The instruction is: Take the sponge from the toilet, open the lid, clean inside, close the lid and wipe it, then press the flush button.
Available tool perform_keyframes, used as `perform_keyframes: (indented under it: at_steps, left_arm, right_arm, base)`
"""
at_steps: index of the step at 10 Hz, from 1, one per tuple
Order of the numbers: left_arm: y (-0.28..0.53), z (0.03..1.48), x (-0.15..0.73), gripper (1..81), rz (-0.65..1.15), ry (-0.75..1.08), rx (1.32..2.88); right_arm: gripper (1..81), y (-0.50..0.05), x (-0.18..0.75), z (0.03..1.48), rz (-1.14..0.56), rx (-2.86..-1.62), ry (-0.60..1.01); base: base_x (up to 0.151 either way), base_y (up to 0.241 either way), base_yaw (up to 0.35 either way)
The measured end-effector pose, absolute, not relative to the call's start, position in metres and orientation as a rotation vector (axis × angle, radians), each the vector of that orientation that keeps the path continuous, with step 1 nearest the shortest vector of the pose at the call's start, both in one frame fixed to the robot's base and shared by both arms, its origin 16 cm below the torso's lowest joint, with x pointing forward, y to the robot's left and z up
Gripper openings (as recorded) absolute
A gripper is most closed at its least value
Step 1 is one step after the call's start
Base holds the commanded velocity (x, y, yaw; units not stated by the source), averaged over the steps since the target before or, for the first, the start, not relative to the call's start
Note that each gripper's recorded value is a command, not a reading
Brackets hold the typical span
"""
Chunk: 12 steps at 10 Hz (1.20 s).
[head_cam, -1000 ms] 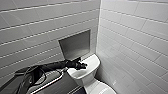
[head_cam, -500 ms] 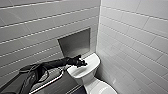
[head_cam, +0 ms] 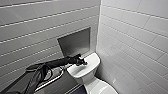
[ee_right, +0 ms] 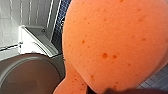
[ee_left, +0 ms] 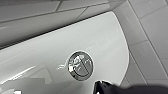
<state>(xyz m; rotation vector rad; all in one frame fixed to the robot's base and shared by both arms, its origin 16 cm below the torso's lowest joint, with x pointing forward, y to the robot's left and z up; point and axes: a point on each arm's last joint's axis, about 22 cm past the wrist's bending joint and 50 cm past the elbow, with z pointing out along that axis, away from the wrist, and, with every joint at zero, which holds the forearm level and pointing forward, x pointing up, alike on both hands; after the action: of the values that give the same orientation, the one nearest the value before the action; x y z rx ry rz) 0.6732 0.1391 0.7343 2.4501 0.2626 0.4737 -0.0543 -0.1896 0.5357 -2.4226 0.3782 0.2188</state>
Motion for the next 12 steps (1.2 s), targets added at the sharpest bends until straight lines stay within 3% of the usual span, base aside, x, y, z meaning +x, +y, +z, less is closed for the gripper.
perform_keyframes:
  at_steps: [12]
  left_arm:
    - [0.13, 0.687, 0.691, 1.0, 0.506, 0.307, 2.482]
  right_arm:
    - [1.0, -0.18, -0.062, 0.536, 0.241, -2.406, 0.424]
  base:
    - [0.0, 0.0, 0.0]
